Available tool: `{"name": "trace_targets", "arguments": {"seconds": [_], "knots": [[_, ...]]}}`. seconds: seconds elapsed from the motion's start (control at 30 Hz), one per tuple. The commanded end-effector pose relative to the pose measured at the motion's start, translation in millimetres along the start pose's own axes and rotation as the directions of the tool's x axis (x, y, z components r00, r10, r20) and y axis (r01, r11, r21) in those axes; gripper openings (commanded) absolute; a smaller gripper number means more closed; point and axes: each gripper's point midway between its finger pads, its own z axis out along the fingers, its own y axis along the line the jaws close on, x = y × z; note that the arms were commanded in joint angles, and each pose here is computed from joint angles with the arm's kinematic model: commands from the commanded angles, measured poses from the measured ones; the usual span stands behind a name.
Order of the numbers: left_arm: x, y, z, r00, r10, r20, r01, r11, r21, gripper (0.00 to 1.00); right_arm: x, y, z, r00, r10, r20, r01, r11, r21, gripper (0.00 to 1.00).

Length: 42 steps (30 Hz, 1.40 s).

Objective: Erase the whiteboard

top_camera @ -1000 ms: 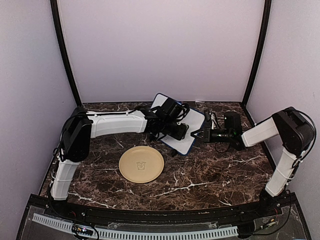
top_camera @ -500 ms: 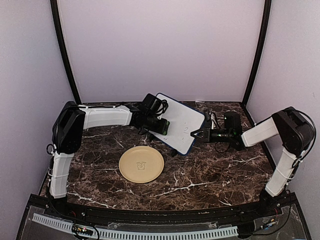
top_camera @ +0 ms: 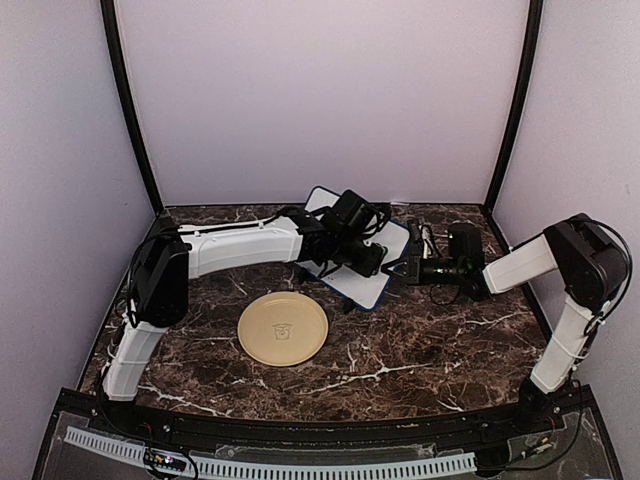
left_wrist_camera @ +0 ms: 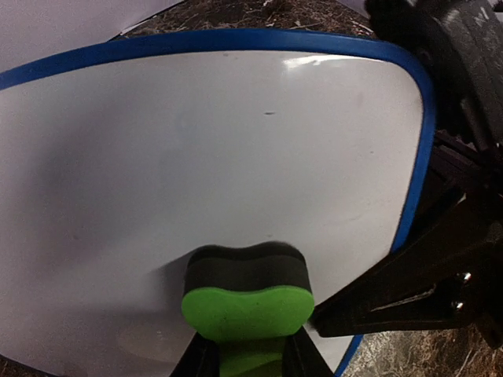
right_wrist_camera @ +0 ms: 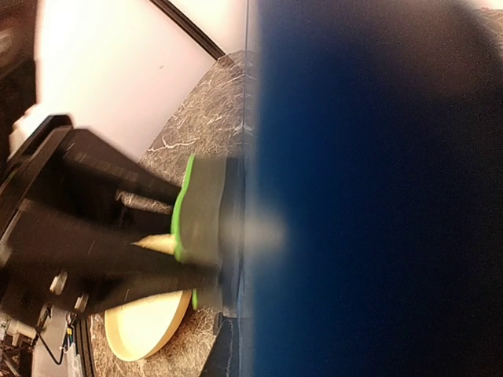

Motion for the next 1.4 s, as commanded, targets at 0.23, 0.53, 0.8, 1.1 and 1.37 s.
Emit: {"name": "trace_targets", "arguments": {"seconds": [0.23, 0.53, 0.8, 1.1, 1.37], "knots": [[42, -16, 31, 0.992, 0.039, -0.123, -0.041, 0.999, -0.018, 0.00, 86, -22, 1, 0.968, 0.062, -0.243, -0.048, 0.997, 0.064, 0.00], [11, 83, 11, 0.989, -0.134, -0.059, 0.114, 0.958, -0.263, 0.00, 86, -22, 1, 0.968, 0.063, -0.243, -0.048, 0.997, 0.065, 0.00], [10, 82, 16, 0.990, -0.127, -0.056, 0.111, 0.969, -0.223, 0.00, 86, -22, 2, 0.968, 0.061, -0.243, -0.047, 0.997, 0.065, 0.00], [35, -13, 31, 0.997, 0.026, -0.073, -0.031, 0.997, -0.066, 0.00, 86, -22, 1, 0.968, 0.062, -0.243, -0.047, 0.997, 0.065, 0.00], [51, -43, 38, 0.997, -0.041, -0.071, 0.040, 0.999, -0.004, 0.00, 87, -22, 2, 0.968, 0.063, -0.245, -0.048, 0.997, 0.064, 0.00]]}}
